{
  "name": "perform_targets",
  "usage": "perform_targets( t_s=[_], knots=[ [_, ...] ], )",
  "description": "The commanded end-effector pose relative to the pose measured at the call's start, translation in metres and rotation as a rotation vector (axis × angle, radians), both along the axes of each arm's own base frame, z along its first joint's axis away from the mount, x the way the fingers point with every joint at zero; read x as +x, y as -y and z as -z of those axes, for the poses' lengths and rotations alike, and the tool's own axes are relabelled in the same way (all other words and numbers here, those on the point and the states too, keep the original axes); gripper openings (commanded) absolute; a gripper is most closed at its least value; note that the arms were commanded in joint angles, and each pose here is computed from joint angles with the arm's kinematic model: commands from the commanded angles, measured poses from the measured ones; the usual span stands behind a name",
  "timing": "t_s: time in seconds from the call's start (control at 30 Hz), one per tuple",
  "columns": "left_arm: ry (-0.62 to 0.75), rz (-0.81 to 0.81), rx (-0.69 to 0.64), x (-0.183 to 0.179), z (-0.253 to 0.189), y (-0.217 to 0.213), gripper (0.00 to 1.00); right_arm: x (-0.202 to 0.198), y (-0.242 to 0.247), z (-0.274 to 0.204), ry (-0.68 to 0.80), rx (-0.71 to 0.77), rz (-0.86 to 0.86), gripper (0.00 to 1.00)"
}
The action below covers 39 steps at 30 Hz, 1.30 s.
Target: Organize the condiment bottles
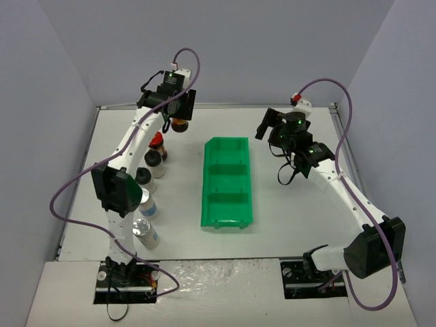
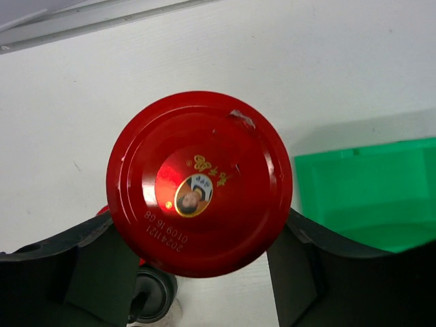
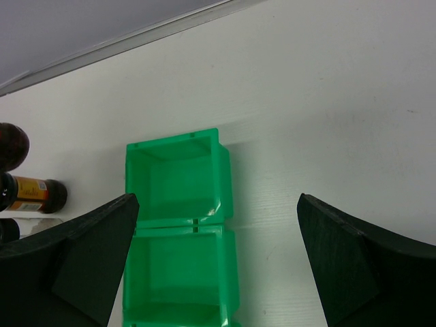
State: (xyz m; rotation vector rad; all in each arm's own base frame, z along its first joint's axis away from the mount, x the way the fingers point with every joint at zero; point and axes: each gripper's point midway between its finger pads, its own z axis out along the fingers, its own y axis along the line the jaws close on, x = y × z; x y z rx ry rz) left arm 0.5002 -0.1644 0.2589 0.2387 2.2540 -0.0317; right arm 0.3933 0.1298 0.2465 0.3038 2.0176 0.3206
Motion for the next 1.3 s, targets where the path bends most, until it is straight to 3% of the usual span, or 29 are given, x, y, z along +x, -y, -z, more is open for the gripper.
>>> perform_targets(
  t_s=[0.0,0.6,1.27],
  knots=[
    [0.196,0.091,-0.097,-0.016,-0.084,0.041,0.0,0.006,0.002,-0.036,0.119,0.027,0.031,1.0],
    [0.121,0.196,-0.141,-0.056,-0.064,0.099,0.0,-0.002,0.01,-0.038,0.131,0.02,0.056,1.0],
    [0.126,0.259,-0.159,-0.038,-0.038,0.166,0.0,-0.003,0.016,-0.025,0.109,-0.003,0.078,1.0]
  ],
)
